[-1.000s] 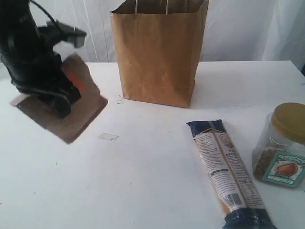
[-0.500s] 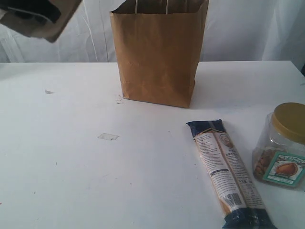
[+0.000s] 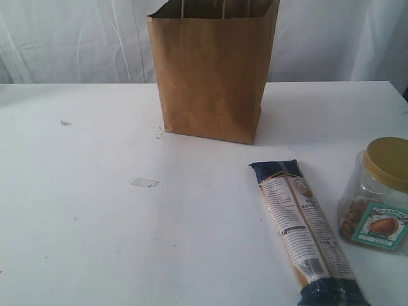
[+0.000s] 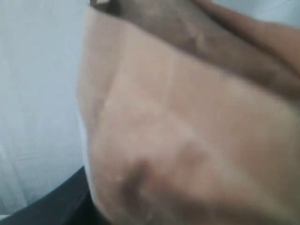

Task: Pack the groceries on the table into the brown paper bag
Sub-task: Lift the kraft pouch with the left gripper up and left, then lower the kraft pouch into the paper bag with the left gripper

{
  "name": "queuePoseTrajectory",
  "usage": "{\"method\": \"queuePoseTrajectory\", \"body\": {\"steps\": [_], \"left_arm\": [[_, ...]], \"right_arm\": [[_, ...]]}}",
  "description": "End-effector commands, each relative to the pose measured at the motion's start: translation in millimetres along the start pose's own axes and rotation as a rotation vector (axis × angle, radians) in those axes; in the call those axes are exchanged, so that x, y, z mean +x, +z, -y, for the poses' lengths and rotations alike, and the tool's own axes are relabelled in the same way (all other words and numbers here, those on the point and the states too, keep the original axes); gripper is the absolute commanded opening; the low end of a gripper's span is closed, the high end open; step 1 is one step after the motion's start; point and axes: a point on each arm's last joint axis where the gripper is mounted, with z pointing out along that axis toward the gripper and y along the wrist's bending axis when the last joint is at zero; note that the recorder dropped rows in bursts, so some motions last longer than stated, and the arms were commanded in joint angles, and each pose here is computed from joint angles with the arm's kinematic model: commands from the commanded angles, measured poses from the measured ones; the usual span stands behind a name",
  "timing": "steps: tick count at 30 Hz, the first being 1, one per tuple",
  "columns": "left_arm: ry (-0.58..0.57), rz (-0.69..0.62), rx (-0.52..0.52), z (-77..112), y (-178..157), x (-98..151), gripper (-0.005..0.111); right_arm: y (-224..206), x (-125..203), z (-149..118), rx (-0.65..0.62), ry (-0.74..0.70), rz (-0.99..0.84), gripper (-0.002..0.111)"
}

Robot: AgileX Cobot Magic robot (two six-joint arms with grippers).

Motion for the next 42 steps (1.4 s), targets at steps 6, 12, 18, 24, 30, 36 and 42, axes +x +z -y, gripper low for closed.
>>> {"method": "queuePoseTrajectory", "body": {"steps": [6, 12, 18, 24, 30, 36, 42], "left_arm": [[-0.033, 0.172, 0.259, 86.9, -35, -25, 0.0], [0.216, 0.248, 0.374, 143.1, -43, -16, 0.0], [0.64, 0.273, 0.363, 170.8, -20, 15, 0.0], [0.664, 0.452, 0.432, 189.9, -8, 22, 0.0], [0.738, 0.514, 0.482, 204.7, 7, 42, 0.0], [0.793, 0.406, 0.531, 231.9, 5, 65, 0.0], [0.852, 0.191, 0.523, 243.1, -24, 68, 0.0]], "right_arm": [[0, 0, 0, 0.007, -0.003, 0.006, 0.0], [0, 0, 0, 0.007, -0.003, 0.006, 0.0], [0, 0, 0, 0.007, -0.003, 0.006, 0.0], [0, 0, 0, 0.007, -0.003, 0.006, 0.0], [0, 0, 0, 0.007, -0.003, 0.006, 0.0], [0, 0, 0, 0.007, -0.003, 0.006, 0.0], [0, 0, 0, 0.007, -0.003, 0.006, 0.0]]}}
